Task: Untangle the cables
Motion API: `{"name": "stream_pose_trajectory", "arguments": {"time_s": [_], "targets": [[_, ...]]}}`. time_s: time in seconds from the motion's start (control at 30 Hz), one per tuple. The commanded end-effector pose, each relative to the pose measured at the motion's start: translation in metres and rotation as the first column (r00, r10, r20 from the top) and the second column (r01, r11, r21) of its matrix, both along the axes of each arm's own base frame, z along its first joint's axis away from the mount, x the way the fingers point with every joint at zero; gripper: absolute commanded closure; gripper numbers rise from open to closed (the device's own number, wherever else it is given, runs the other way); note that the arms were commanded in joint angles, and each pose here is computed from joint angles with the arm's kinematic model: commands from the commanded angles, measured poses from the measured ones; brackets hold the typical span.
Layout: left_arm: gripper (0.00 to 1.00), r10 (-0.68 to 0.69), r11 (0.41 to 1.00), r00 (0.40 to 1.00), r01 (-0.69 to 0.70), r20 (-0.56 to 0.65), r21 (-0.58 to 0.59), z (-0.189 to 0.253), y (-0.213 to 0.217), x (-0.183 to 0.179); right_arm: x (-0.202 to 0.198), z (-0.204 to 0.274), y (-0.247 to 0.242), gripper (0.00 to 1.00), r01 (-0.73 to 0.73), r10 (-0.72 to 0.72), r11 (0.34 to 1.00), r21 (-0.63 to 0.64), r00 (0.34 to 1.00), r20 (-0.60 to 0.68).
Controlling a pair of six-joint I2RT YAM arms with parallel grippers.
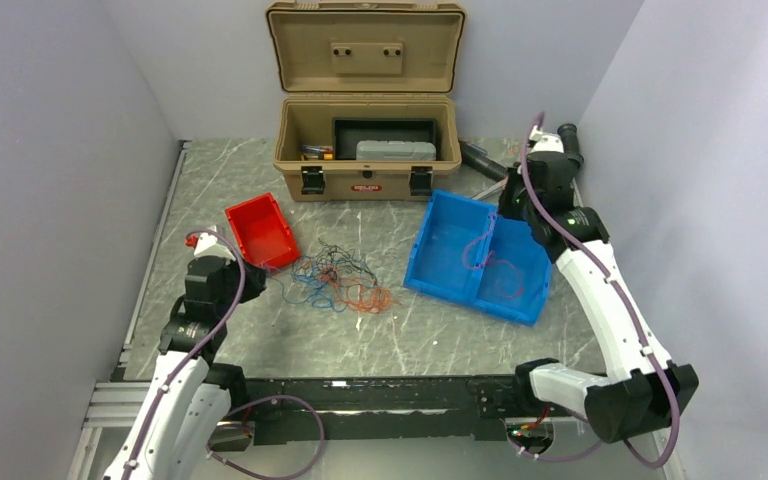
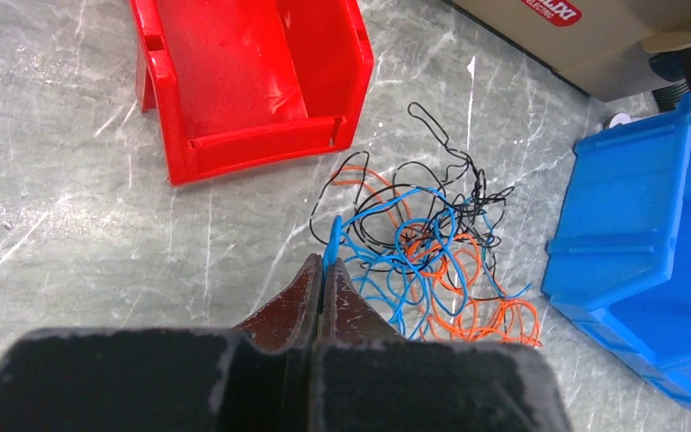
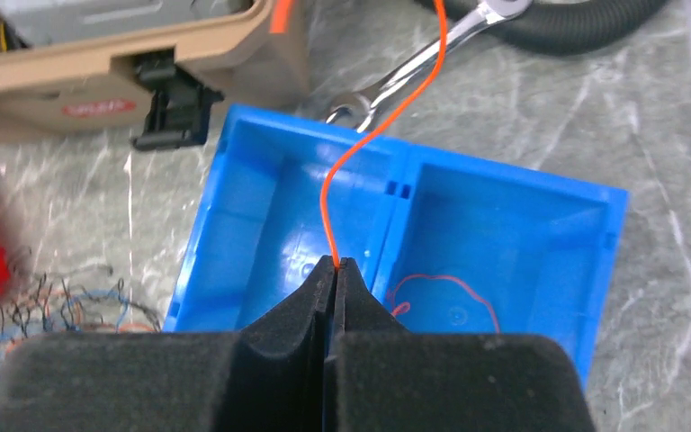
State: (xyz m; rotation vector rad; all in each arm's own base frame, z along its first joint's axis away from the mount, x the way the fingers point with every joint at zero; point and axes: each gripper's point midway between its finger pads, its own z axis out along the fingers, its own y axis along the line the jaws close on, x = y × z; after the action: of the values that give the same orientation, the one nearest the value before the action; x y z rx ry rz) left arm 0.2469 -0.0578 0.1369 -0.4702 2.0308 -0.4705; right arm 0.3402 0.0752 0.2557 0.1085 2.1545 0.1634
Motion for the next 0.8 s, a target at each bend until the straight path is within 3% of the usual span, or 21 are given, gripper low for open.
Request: {"name": "stream_pose_trajectory", "arguments": {"time_s": [0.0,0.17,0.27,0.5,0.77], "targets": [[1.0,0.011,0.999,0.997,-0.009,0.079,-0.032,0.028,-0.001,0.005,0.001,0.021,-0.024,1.0,0.148,-0.155,0.985,0.083,0.985,0.079],[1.0,-0.022,0.998,0.994,0.027,0.111,-0.048,0.034,-0.007,0.005,-0.01,0.053,-0.067,1.0,0.337,-0.36,0.931,0.141,0.914,0.19],[1.0,-0.052,0.997,0.991,0.057,0.122,-0.044,0.037,-0.011,0.005,-0.012,0.056,-0.086,1.0,0.417,-0.431,0.902,0.109,0.879,0.203],[1.0,-0.134,0.987,0.977,0.147,0.166,-0.066,0.044,-0.026,0.005,-0.006,-0.029,-0.101,1.0,0.533,-0.532,0.846,0.01,0.843,0.074],[1.0,-0.145,0.987,0.975,0.155,0.169,-0.051,0.045,-0.026,0.005,-0.005,-0.112,-0.12,1.0,0.632,-0.642,0.763,-0.135,0.764,-0.054]]}}
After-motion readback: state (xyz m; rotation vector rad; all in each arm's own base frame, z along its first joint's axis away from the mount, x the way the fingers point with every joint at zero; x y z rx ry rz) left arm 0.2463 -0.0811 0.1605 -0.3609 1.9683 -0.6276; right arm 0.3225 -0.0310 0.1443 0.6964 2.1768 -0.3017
